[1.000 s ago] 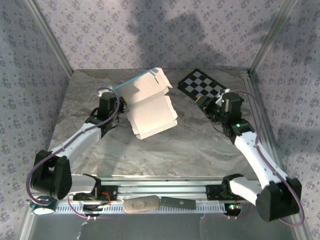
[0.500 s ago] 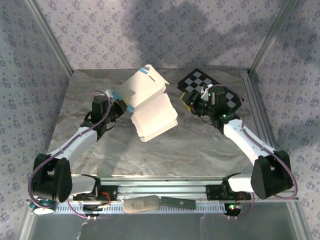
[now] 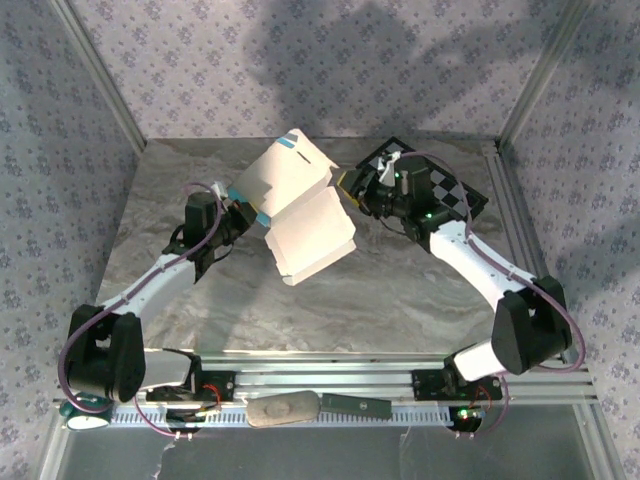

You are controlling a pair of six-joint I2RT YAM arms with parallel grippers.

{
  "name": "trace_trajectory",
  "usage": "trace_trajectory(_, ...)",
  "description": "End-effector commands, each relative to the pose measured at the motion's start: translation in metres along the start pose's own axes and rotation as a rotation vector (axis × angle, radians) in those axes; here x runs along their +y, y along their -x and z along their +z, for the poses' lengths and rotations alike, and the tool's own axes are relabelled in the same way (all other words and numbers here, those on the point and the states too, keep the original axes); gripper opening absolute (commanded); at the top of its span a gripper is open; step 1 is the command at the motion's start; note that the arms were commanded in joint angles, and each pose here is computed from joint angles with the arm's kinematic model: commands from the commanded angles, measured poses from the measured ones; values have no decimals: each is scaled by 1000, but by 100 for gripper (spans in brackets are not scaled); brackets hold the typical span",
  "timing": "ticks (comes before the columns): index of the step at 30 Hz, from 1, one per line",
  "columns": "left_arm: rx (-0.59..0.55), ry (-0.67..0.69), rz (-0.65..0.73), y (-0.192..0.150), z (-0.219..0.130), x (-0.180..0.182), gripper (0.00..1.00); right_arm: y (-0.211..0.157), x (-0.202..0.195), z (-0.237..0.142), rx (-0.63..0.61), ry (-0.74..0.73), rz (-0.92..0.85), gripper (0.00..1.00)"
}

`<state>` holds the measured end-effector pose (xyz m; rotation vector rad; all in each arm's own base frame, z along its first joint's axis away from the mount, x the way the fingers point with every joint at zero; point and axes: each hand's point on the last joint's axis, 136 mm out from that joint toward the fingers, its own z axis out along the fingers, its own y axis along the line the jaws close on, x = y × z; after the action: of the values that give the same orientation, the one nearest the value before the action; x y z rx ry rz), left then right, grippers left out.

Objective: Fold the paper box

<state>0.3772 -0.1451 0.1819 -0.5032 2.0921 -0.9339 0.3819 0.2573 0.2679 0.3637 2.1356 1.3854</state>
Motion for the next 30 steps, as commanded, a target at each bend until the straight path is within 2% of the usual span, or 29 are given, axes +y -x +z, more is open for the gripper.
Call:
trace_trajectory(1,-5,-48,-4,4,1,-12,0,6,17,6,-8,29,-19,43)
trace_trajectory(7,4,-37,0,0,4,-12,0,2,19,14,7,19,-34,43)
trace_trajectory(9,10,-34,2,-3,6,-13,0,8,32,15,-3,41,-46,43)
trace_trajectory(15,18,-31,7,-6,9,-17,0,4,27,24,14,22,-53,40)
trace_trajectory(18,17,-31,8,-6,9,-19,0,1,20,27,22,-8,-55,35)
trace_trajectory(27,10,-30,3,-4,8,-22,0,-11,-1,27,44,-138,-113,27)
trace_trajectory(30,10,-31,1,-3,8,-22,0,-14,-6,27,48,-182,-141,18)
